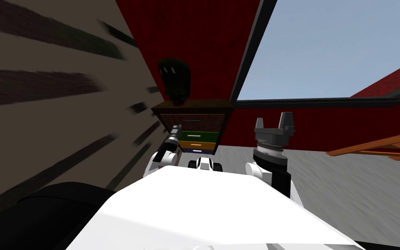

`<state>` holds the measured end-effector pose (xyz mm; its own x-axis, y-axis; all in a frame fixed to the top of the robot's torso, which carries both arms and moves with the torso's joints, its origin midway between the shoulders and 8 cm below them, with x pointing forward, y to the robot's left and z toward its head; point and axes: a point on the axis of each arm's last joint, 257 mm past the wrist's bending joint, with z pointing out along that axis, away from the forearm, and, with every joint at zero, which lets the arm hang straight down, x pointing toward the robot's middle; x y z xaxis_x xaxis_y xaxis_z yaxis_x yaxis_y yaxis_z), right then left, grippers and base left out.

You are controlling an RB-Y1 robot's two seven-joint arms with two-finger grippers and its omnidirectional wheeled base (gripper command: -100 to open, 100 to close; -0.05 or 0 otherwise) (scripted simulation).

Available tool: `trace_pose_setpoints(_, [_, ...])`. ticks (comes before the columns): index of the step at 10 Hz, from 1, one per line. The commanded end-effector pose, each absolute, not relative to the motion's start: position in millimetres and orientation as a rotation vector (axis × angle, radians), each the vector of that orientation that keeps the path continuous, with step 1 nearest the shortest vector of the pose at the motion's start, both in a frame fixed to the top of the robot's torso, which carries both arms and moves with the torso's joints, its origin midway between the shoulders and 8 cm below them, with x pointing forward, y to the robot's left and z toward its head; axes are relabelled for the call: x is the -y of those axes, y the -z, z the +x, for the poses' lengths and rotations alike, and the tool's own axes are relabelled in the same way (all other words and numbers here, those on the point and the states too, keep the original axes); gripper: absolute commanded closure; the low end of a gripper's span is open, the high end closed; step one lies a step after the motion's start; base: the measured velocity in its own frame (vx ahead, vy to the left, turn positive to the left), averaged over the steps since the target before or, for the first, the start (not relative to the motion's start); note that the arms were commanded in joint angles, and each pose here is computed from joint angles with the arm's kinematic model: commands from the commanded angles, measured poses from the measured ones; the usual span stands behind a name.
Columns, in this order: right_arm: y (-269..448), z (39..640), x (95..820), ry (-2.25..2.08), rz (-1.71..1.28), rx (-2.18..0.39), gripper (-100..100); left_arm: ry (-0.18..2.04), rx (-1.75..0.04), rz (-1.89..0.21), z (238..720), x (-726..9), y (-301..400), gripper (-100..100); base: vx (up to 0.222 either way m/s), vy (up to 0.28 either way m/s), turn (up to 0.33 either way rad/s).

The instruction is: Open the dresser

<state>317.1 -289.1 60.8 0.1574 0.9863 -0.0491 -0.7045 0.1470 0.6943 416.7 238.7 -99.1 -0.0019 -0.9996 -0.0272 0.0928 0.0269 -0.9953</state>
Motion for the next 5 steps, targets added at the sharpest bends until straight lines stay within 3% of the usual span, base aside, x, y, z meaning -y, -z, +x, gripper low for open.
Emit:
trace_pose_setpoints(1, [-60.8,317.1,289.1,-1.319,0.600,-0.578,0,1.235,-1.157,-1.118,414.8,-238.2,98.0,100,-0.084,-0.005,0.004])
trace_pose_setpoints(2, [-60.7,317.1,289.1,-1.318,0.600,-0.578,0,1.235,-1.155,-1.134,416.2,-239.6,101.0,-100,0.075,-0.007,-0.012])
trace_pose_setpoints(5, [-60.7,316.9,289.2,-1.318,0.600,-0.578,0,1.231,-1.159,-1.151,418.5,-241.5,106.0,-100,0.155,-0.025,-0.004])
